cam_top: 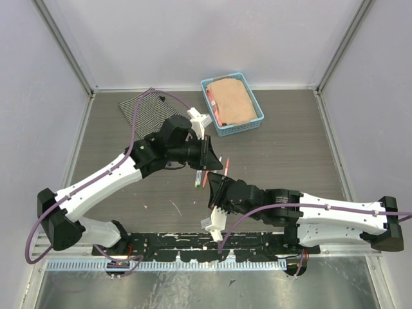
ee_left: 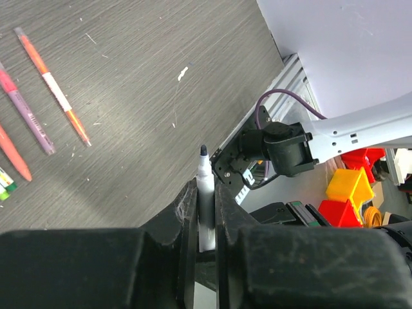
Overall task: Insert the pens into the pen caps
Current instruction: Pick up the pen from the center of the board.
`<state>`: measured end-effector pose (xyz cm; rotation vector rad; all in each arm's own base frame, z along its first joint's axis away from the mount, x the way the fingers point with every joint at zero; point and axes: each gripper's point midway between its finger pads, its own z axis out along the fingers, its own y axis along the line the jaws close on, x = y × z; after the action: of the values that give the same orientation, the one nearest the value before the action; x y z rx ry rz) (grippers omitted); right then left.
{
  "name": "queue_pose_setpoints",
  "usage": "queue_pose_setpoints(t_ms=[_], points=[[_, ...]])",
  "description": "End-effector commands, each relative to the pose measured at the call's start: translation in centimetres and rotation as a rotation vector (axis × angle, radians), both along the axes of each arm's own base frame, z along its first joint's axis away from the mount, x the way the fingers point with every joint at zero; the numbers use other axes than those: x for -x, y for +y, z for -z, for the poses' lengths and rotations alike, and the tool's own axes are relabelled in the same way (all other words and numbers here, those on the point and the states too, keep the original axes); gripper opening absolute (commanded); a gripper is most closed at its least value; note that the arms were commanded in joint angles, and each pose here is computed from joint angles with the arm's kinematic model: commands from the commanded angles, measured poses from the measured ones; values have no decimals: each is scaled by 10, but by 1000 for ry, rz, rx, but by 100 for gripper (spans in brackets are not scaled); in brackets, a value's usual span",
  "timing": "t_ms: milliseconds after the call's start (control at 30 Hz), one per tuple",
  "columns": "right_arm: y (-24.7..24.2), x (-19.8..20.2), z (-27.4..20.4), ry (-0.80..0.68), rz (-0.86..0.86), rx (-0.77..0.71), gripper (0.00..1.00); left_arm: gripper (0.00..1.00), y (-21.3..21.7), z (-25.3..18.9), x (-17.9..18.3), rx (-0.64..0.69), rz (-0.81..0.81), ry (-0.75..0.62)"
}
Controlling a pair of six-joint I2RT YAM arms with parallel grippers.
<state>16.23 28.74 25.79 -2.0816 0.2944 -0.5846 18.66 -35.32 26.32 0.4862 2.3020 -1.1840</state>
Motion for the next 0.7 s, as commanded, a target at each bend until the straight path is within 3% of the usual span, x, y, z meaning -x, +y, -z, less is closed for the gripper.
queue_pose_setpoints(t_ms=[0,167,233,300,333,367,433,500,567,667], points=[[-2,-6,-23,-26,46,-80,0,14,-2,-10,-2,23,7,-26],[-2,-6,-25,-24,50,-83,0,2,-2,-9,-3,20,6,-27],[-2,-5,-25,-19,50,-87,6,0,-1,-9,-3,16,6,-30],[-1,-4,-27,0,51,-106,22,0,2,-8,-5,5,-7,-39],[-1,-3,-29,11,48,-116,39,0,4,-7,-6,-4,-19,-47],[-1,-2,-29,20,45,-122,48,0,7,-5,-9,-17,-36,-53],[0,0,-28,38,37,-133,55,0,12,-1,-16,-37,-72,-62],[-1,2,-28,66,38,-146,72,0,18,1,-23,-39,-94,-62],[-2,6,-30,104,34,-168,98,0,26,4,-32,-46,-125,-64],[-1,15,-33,193,20,-243,100,0,44,12,-44,-82,-179,-78]])
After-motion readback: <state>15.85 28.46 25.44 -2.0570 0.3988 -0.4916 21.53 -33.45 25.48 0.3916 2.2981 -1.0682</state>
